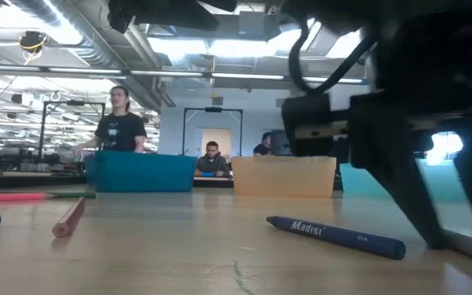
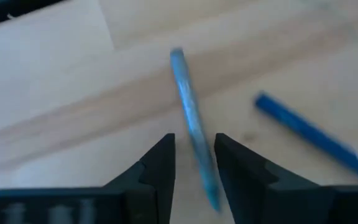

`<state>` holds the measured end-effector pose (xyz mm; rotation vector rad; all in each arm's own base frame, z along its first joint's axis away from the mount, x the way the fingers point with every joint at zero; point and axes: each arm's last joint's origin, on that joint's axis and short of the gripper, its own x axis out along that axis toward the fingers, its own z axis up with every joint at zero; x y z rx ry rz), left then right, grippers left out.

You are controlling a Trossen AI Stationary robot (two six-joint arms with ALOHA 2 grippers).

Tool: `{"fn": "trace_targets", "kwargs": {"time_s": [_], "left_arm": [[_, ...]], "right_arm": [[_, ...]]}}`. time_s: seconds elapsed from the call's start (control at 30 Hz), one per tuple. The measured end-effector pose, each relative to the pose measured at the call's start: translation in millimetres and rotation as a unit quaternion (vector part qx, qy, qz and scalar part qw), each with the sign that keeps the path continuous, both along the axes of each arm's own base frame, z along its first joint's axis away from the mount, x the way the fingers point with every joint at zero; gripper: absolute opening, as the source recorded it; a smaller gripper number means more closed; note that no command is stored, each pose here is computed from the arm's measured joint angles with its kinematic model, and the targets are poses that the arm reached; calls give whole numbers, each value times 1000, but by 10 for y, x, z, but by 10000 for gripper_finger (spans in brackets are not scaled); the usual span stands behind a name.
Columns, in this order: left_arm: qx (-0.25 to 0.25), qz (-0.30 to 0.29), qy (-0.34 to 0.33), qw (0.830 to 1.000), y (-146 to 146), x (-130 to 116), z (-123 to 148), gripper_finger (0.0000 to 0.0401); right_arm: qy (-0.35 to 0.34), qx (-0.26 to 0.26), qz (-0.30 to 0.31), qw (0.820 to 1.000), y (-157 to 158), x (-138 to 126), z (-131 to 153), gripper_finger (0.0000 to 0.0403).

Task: Sort crayons/erasers/pens/pencils in bins
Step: Put the right gray crayon into the light blue bin

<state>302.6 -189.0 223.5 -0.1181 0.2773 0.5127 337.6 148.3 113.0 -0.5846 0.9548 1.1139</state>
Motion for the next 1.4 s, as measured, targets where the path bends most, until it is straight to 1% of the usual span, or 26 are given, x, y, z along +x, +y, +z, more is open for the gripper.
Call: {"fn": "trace_targets", "kwargs": {"time_s": [0.13, 0.3, 0.4, 0.47, 0.67, 0.9, 1.03, 1.17, 1.27, 1.4], "left_arm": [[2, 0, 2, 1000, 2, -2, -3, 169], [11, 2, 11, 1000, 16, -6, -15, 169], [16, 10, 14, 1000, 50, 8, -22, 169], [17, 16, 15, 1000, 86, 28, -24, 169], [19, 29, 21, 999, 196, 89, -29, 169], [22, 33, 27, 999, 227, 99, -39, 169], [24, 33, 30, 999, 228, 97, -44, 169], [27, 36, 29, 999, 231, 95, -44, 169], [31, 50, 24, 998, 259, 104, -41, 169], [31, 61, 25, 997, 328, 138, -42, 169]], "right_arm": [[29, 14, -33, 999, -118, 21, -3, 101], [35, 16, -47, 998, -139, 28, -8, 59], [36, 26, -41, 998, -135, 28, -12, 44], [35, 31, -32, 998, -133, 27, -14, 41], [39, 30, -30, 998, -133, 17, -18, 48], [87, 22, -55, 994, -263, -49, 42, 33], [116, 0, -75, 990, -370, -128, 141, 32], [135, -32, -115, 984, -470, -211, 311, 34], [150, -85, -169, 971, -542, -282, 407, 32], [181, -150, -236, 943, -630, -392, 494, 32]]}}
